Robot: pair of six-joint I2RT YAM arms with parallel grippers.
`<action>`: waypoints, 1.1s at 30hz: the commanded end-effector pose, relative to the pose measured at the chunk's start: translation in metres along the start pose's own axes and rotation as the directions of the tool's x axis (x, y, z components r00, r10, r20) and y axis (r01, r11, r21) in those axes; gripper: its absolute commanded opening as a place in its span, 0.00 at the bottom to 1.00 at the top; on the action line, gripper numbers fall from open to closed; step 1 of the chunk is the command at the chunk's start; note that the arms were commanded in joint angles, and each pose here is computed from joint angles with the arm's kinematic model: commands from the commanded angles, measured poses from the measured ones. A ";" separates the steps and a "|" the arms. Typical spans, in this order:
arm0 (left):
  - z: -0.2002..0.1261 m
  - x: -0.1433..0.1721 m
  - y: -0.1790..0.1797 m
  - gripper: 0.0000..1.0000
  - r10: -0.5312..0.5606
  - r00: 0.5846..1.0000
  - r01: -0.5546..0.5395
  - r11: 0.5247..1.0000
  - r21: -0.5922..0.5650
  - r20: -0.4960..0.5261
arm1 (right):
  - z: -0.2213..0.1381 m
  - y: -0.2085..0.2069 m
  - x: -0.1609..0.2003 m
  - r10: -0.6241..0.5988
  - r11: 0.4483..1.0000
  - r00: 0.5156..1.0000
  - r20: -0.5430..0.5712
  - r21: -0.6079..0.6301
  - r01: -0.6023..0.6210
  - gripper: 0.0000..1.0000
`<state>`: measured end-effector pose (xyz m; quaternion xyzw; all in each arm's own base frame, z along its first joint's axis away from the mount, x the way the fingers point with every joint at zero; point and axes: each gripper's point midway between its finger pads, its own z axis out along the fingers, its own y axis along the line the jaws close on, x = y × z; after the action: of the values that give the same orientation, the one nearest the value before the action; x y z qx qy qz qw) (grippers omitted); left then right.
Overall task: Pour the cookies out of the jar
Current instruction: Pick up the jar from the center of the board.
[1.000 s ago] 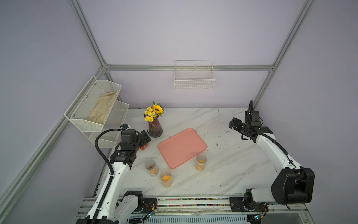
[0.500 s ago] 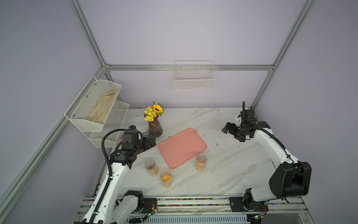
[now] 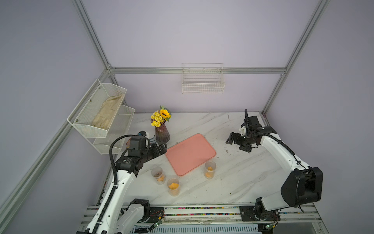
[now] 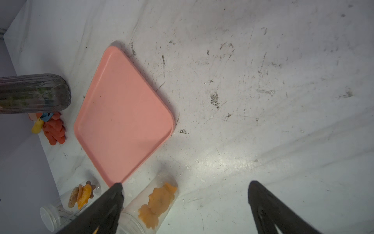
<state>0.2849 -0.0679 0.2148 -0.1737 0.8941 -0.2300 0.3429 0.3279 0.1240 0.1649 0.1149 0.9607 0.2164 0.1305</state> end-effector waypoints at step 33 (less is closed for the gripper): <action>0.029 0.015 -0.032 1.00 -0.021 0.991 0.040 0.989 0.144 -0.134 | 0.056 0.077 0.127 -0.433 0.819 0.789 -0.436 0.176 0.546 0.97</action>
<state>0.2964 -0.1046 0.1971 -0.1527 0.8998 -0.2975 0.2802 0.2459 0.2576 0.1243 -0.1507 0.9852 0.0817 -0.0077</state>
